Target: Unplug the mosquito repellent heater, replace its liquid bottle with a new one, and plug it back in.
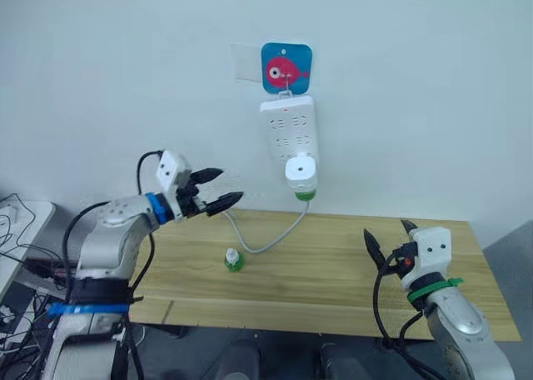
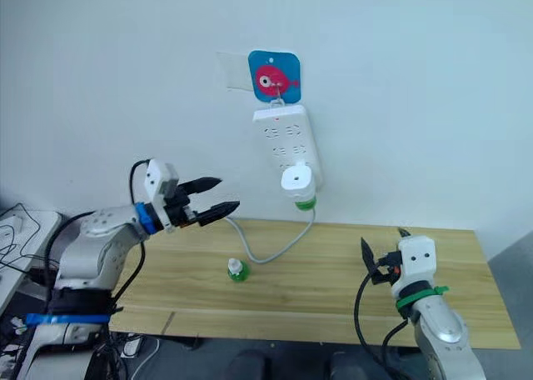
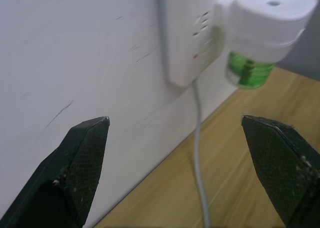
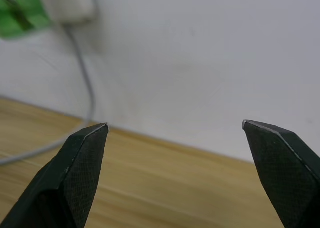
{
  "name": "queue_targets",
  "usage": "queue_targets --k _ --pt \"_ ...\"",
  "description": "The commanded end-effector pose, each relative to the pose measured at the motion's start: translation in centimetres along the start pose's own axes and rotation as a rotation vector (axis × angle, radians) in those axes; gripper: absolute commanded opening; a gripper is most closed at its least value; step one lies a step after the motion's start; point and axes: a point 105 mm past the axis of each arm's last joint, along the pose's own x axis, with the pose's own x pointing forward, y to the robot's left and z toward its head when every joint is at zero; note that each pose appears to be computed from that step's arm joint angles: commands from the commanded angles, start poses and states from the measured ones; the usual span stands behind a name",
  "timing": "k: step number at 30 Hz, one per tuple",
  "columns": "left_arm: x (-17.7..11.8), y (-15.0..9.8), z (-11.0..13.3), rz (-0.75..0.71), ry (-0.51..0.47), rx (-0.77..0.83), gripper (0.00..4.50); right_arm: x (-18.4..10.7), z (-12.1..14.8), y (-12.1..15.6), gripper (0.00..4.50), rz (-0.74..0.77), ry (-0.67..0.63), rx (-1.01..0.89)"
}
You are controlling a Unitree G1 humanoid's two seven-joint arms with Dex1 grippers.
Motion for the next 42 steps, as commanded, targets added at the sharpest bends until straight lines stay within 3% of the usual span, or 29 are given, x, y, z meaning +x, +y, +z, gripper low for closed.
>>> queue_targets --k 1,6,11,34,42 --pt "1.1 -0.1 1.7 -0.079 -0.036 0.042 4.48 -0.2 3.3 2.4 4.50 0.107 -0.083 -0.027" --pt "3.5 0.7 2.8 -0.133 -0.079 0.048 4.48 0.4 5.3 4.0 4.50 0.146 -0.122 -0.031" --pt "5.3 1.4 3.6 -0.152 -0.105 0.072 3.25 0.9 6.3 4.9 4.50 0.163 -0.137 -0.021" --pt "12.0 -0.6 6.5 -0.302 -0.203 0.105 3.25 2.0 8.4 5.8 4.50 0.160 -0.175 -0.030" --pt "12.1 -1.2 7.7 -0.370 -0.227 0.068 3.25 2.1 8.6 5.8 4.50 0.153 -0.180 -0.033"
